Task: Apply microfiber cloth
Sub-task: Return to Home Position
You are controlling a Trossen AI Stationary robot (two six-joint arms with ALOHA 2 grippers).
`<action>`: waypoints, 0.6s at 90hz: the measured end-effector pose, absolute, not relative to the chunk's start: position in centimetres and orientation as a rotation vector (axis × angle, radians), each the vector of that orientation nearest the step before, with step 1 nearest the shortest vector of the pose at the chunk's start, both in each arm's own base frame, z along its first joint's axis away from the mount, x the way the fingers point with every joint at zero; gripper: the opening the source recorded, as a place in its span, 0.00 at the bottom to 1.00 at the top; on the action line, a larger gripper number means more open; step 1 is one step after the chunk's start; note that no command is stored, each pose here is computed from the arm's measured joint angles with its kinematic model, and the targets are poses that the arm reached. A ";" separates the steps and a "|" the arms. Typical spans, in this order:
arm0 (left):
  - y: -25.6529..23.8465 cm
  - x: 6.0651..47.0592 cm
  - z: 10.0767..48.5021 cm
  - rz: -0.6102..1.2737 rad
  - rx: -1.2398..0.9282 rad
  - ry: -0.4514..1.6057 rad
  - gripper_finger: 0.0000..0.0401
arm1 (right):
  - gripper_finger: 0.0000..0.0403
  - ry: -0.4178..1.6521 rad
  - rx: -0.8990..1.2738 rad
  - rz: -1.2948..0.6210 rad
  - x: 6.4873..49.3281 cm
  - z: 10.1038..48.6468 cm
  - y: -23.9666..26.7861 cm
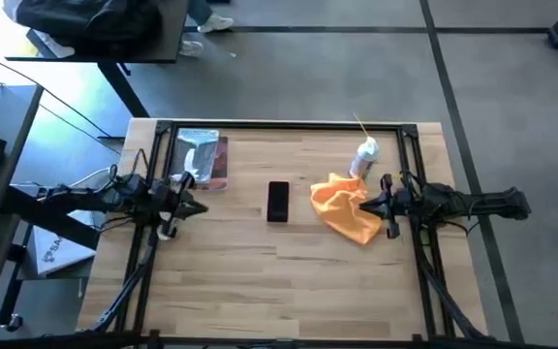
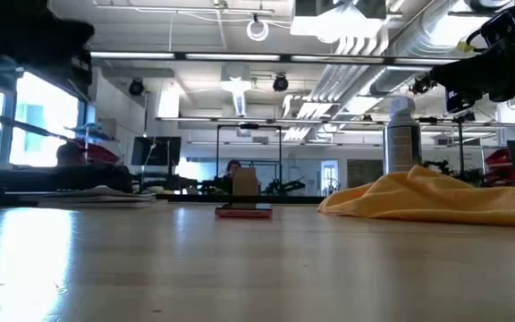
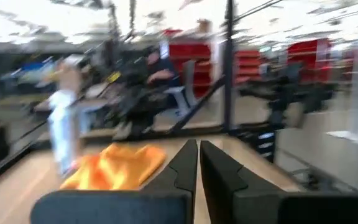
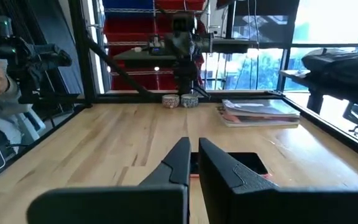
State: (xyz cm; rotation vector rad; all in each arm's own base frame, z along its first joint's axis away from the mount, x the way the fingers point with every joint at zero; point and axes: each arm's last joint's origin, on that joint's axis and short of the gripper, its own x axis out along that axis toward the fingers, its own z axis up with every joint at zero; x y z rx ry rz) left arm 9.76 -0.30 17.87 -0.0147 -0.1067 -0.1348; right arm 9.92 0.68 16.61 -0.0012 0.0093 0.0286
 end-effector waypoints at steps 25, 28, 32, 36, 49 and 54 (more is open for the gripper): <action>0.7 9.6 17.6 -0.026 -0.026 -0.093 0.00 | 0.00 0.010 -0.001 0.029 9.9 16.6 0.7; 0.9 9.6 17.6 0.015 -0.022 -0.094 0.00 | 0.00 0.010 -0.001 0.029 9.9 16.6 0.7; 1.1 9.6 17.5 0.080 -0.025 -0.086 0.00 | 0.00 0.010 -0.001 0.029 9.9 16.6 0.7; 1.3 9.6 17.4 0.148 -0.029 -0.076 0.00 | 0.00 0.010 -0.001 0.029 9.9 16.6 0.7; 1.7 9.5 17.2 0.290 -0.064 -0.066 0.00 | 0.00 0.010 -0.001 0.029 9.9 16.6 0.7; 1.7 9.5 17.1 0.289 -0.126 -0.067 0.00 | 0.00 0.010 -0.001 0.029 9.9 16.6 0.7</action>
